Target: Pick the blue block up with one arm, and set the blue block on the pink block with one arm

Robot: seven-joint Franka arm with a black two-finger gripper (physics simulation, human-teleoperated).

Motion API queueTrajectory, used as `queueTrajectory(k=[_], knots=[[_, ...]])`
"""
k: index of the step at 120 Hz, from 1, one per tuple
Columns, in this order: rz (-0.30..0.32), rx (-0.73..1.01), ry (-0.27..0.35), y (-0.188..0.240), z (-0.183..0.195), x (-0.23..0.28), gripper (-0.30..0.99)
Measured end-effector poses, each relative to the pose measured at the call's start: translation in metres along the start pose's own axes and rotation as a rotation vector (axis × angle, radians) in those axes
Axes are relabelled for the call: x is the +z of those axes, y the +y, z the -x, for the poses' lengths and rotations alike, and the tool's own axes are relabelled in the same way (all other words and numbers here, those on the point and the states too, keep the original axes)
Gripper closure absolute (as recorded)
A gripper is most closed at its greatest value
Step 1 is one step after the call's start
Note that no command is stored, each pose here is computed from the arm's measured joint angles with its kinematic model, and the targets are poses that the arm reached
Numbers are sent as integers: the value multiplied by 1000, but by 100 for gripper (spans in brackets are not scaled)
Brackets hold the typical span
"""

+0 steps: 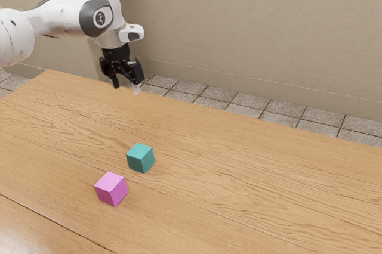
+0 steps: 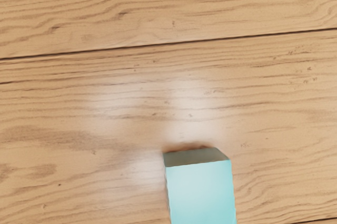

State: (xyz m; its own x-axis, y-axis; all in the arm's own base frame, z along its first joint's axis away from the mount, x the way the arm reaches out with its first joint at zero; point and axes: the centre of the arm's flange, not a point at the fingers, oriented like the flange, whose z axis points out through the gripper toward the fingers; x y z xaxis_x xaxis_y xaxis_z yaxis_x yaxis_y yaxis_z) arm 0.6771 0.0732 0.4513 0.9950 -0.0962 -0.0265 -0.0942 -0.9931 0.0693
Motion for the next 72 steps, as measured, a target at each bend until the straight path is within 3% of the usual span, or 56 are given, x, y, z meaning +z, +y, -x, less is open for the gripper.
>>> queueTrajectory(k=[18, 28, 43, 56, 72], knots=[[-28, -8, -14, 1, 3, 93, 0], [-35, -19, 64, 2, 8, 115, 0], [-14, -53, 152, 8, 15, 98, 0], [14, -88, 137, 19, 50, 95, 0], [49, -129, 84, 22, 61, 121, 0]])
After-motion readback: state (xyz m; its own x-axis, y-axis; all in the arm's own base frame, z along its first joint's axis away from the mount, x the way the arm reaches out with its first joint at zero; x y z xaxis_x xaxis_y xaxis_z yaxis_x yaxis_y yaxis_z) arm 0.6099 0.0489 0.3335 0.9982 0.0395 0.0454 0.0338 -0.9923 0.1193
